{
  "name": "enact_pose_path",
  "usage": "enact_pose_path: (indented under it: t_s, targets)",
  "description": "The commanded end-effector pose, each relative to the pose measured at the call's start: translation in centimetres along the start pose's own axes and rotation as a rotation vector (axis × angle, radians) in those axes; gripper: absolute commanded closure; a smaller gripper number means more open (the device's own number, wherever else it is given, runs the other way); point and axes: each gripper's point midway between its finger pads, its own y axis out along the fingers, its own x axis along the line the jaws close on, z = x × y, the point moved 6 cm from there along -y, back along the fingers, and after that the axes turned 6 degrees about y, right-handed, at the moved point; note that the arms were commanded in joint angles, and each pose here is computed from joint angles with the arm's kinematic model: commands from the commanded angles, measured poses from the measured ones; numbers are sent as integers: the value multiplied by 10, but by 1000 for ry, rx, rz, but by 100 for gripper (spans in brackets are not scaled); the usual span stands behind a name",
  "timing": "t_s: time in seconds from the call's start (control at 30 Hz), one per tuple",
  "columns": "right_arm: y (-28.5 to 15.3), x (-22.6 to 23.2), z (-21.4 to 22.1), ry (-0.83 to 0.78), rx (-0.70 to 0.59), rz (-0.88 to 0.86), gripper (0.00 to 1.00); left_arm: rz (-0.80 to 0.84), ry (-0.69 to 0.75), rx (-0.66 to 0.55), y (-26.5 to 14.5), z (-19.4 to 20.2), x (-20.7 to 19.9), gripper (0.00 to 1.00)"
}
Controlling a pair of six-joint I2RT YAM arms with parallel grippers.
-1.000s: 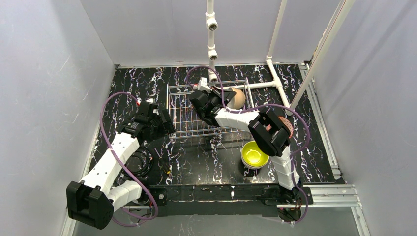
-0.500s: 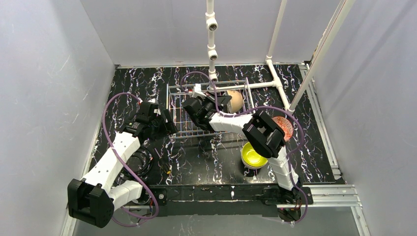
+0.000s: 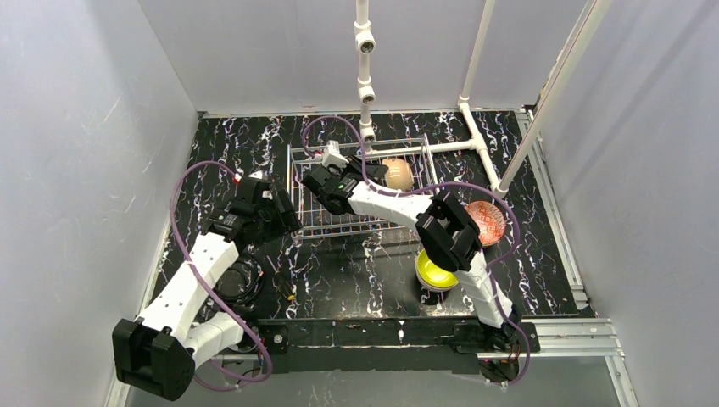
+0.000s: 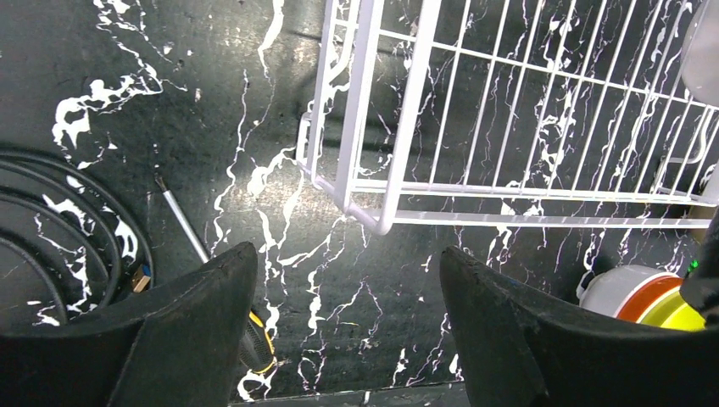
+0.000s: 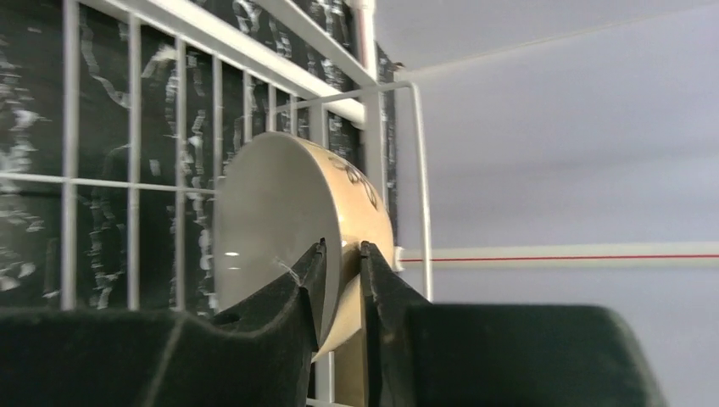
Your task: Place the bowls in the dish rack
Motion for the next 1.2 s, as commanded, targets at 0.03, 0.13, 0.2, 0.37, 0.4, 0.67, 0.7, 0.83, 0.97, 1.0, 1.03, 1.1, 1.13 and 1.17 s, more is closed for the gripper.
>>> enact_pose_path:
  t_s: [0.03, 0.13, 0.2, 0.37, 0.4, 0.67, 0.7, 0.83, 0.97, 1.0, 1.03, 1.1, 1.13, 1.17]
  targets:
    - [-8, 30, 1, 147, 35, -303, 59, -63, -5, -47, -14, -3, 10, 23]
    - [-11, 35, -1, 184, 39, -356, 55, -75, -4, -60, -16, -3, 12, 23]
    - [-12, 36, -4, 208, 39, -371, 53, -72, -4, -56, -17, -3, 12, 23]
    - [-16, 39, -6, 239, 36, -425, 52, -68, -3, -58, -18, -4, 11, 23]
    - [-17, 40, -6, 244, 36, -442, 51, -69, -2, -60, -18, -4, 11, 22]
    - [-31, 56, -5, 295, 31, -655, 41, -35, 21, -23, -15, -3, 6, 18]
    - [-33, 54, -7, 312, 30, -668, 41, -29, 21, -24, -15, -3, 5, 18]
    - [-43, 30, -28, 444, -17, -712, 41, -9, 22, -25, -16, -5, 2, 16]
    - [-50, 9, -38, 555, -41, -737, 40, -9, 21, -24, -16, -6, 1, 14]
    - [-50, 5, -37, 577, -43, -737, 41, -10, 19, -22, -15, -5, 2, 14]
    - [-51, 0, -36, 603, -44, -731, 41, -12, 16, -19, -15, -4, 2, 13]
    - [-50, -9, -30, 644, -49, -713, 43, -10, 11, -16, -14, -3, 2, 12]
    - [-50, -13, -26, 662, -48, -703, 43, -11, 8, -14, -13, -2, 3, 11]
    - [-50, -16, -21, 678, -47, -694, 45, -9, 8, -14, -13, -1, 3, 11]
